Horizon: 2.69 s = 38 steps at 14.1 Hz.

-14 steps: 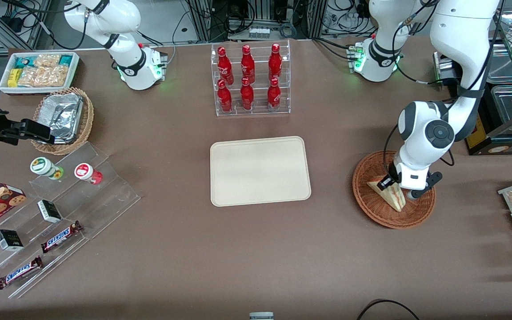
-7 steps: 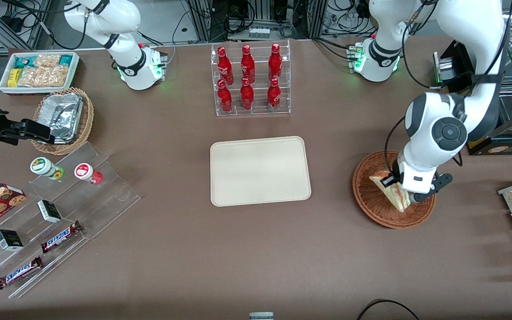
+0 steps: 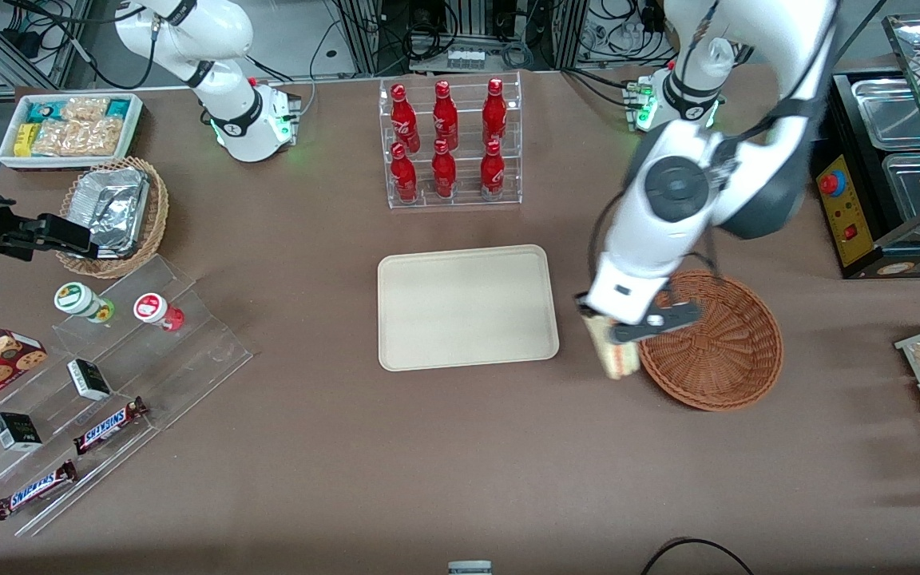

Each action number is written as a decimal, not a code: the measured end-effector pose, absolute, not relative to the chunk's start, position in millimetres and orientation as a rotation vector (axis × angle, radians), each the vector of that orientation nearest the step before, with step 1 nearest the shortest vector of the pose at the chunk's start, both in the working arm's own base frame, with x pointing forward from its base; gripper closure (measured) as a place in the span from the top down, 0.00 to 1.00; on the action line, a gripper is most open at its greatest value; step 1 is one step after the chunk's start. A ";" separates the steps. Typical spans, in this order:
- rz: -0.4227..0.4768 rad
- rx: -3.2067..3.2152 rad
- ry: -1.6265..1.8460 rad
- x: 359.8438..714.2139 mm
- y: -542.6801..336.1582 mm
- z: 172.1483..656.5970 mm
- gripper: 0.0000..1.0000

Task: Place sandwich from basket to tray
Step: 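Lift the sandwich and carry it with the left gripper to the tray, then lower the sandwich onto the cream tray and open the left gripper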

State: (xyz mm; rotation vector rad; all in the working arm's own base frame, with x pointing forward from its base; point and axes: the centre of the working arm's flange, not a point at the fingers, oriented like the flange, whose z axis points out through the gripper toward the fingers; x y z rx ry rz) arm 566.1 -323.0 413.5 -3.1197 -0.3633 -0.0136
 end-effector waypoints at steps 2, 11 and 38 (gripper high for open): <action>0.013 -3.141 -0.290 563.5 -368.6 393.7 0.19; 0.117 -3.153 -0.064 516.7 -496.6 299.4 0.19; 0.093 -3.140 -0.051 482.0 -517.4 313.5 1.00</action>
